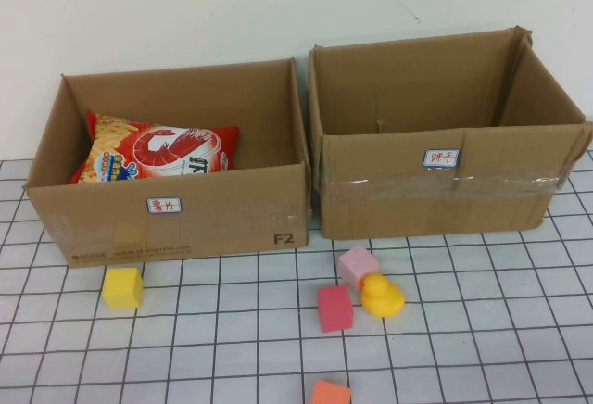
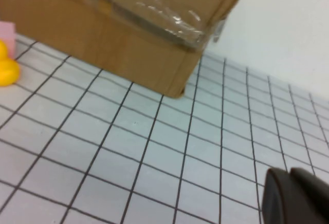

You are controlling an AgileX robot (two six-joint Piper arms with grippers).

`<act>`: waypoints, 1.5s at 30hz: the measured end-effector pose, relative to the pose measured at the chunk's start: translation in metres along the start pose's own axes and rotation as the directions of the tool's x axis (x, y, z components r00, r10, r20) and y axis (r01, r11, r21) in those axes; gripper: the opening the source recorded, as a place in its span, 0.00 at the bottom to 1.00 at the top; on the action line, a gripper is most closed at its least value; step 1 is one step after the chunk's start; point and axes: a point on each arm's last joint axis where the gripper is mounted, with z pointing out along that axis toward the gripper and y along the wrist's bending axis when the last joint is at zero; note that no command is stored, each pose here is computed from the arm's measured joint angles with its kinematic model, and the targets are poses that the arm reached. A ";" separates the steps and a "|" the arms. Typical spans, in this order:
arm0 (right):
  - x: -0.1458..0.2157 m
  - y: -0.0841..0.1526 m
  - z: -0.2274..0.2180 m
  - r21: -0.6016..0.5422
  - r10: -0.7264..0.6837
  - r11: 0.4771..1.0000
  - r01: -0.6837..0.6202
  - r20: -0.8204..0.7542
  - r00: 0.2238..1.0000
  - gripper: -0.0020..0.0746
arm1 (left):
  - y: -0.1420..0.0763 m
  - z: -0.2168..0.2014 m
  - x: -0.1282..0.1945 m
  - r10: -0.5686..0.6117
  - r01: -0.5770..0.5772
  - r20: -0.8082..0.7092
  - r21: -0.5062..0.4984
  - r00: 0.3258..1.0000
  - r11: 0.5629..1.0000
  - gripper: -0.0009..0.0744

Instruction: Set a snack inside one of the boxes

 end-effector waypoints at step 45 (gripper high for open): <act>0.034 0.004 0.007 0.110 0.429 0.901 -0.419 -0.088 0.899 0.02 | 0.000 0.000 0.000 0.001 -0.001 0.000 0.000 1.000 1.000 0.01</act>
